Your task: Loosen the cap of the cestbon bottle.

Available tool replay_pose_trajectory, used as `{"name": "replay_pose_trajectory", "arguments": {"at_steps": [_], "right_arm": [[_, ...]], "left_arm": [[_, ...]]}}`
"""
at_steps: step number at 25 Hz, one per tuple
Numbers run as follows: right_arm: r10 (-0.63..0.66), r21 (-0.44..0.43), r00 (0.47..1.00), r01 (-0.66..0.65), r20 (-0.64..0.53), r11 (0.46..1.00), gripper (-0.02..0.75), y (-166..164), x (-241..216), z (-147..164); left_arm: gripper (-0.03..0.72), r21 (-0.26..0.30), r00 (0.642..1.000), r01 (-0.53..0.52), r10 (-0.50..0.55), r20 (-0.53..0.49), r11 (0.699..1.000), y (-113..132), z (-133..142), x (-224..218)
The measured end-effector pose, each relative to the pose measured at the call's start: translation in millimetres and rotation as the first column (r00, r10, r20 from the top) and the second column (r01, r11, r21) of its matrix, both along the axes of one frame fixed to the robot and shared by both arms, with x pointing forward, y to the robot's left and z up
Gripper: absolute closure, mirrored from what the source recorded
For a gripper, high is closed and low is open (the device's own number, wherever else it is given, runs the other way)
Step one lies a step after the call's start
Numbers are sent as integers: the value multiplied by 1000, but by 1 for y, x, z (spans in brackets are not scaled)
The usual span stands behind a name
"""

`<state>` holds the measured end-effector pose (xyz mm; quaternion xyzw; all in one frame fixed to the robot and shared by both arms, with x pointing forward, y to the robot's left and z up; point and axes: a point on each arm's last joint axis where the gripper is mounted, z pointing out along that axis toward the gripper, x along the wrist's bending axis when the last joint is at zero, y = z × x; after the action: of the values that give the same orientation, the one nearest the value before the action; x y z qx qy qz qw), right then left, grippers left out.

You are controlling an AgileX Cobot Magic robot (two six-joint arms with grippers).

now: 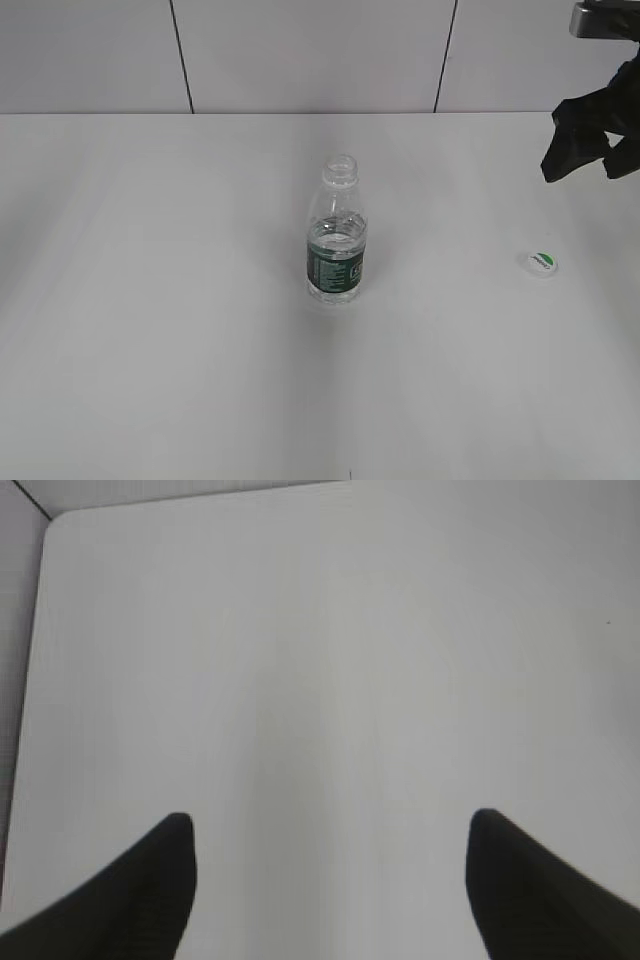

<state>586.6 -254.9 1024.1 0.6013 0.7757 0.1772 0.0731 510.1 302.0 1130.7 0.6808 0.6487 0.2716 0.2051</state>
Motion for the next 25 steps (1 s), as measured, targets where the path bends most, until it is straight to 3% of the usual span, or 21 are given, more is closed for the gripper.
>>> {"name": "replay_pose_trajectory", "arguments": {"at_steps": [11,14,20,25], "right_arm": [[6,2,999,-6,-32,1000,158,0,-3,-1],[5,4,1000,-5,-22,1000,158,0,-4,3],[3,15,1000,-3,24,1000,158,0,-11,19],[1,23,998,-3,58,1000,158,0,-16,31]], "left_arm": [[189,11,992,-11,10,123,1000,5,63,-109],[190,6,977,-16,14,212,1000,6,75,-152],[190,18,957,2,-7,289,1000,7,64,-213],[190,20,946,8,-14,325,1000,8,38,-245]]}}
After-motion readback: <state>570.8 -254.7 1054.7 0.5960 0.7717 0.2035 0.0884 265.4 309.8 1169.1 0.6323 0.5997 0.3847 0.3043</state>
